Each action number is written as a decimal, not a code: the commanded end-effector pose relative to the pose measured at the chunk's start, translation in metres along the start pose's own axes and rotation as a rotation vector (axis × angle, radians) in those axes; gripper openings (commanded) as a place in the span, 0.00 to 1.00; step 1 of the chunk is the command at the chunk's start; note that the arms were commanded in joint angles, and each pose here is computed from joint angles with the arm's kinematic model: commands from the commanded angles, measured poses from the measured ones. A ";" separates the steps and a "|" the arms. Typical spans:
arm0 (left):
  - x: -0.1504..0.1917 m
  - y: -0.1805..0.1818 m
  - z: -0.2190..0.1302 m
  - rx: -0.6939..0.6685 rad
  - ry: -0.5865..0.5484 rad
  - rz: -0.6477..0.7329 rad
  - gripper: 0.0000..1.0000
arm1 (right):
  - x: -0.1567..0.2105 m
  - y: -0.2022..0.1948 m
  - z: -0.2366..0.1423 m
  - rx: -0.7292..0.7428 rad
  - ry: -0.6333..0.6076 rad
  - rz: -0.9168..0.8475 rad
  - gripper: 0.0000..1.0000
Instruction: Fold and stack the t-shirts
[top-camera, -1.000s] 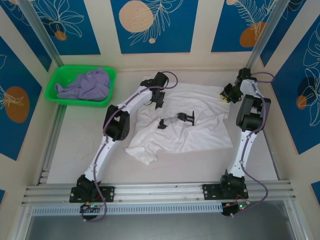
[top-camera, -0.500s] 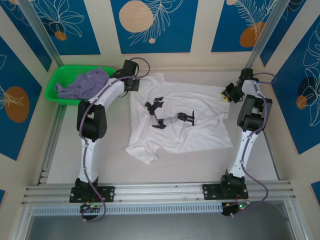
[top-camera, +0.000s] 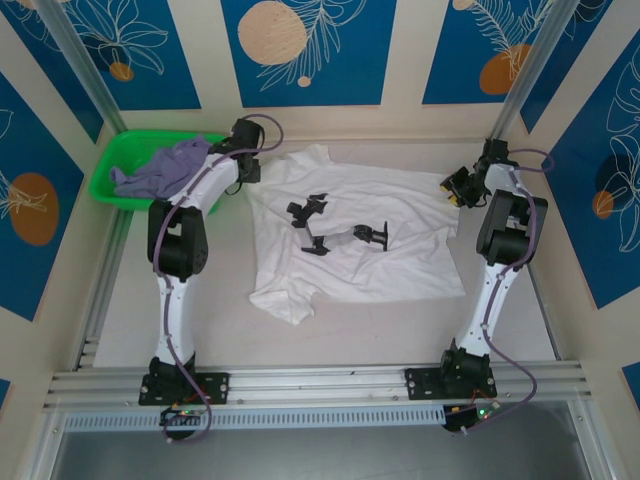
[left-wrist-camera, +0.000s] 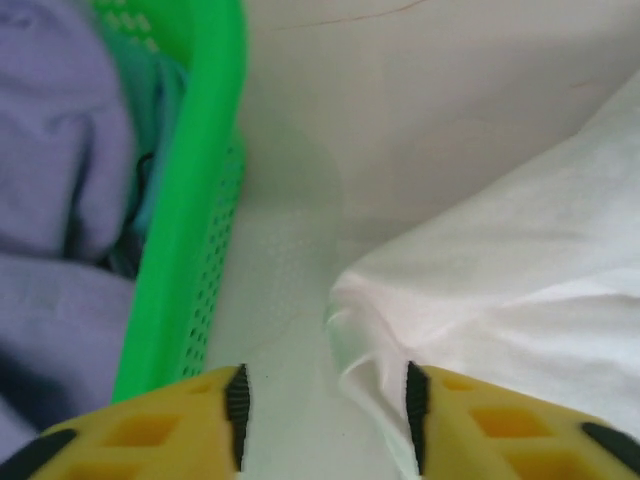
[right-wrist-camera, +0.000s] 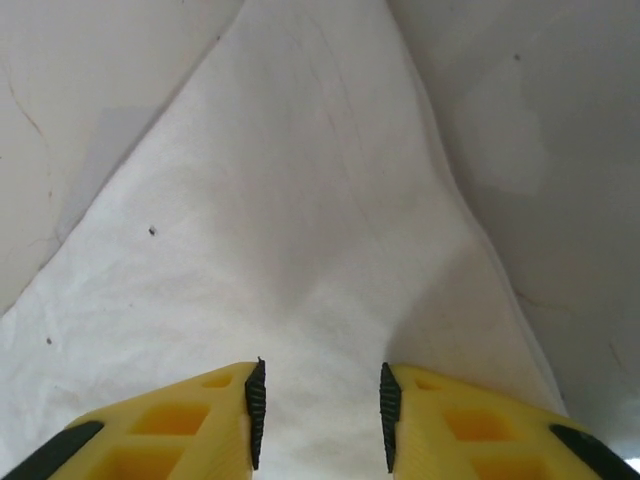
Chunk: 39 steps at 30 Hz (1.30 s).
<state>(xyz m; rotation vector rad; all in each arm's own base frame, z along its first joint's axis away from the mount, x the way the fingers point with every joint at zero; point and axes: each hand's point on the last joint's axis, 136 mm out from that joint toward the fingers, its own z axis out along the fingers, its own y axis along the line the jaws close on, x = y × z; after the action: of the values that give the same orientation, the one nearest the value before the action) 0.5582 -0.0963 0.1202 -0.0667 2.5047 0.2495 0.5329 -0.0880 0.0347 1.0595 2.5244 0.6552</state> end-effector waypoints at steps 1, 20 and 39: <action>-0.022 0.016 -0.051 0.000 -0.061 -0.088 0.56 | 0.001 0.034 -0.039 -0.056 -0.067 -0.060 0.47; 0.138 -0.112 -0.108 0.224 0.109 -0.018 0.76 | 0.199 -0.042 -0.115 0.043 -0.182 0.084 0.54; 0.151 -0.124 -0.045 0.113 0.228 0.158 0.53 | 0.248 -0.056 -0.088 0.055 -0.035 -0.016 0.45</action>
<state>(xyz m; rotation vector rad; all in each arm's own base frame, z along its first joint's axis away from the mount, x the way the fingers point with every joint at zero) 0.4185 -0.2346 0.0503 0.1298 2.7289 0.1114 0.2941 0.0334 0.0506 1.0613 2.5359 0.5420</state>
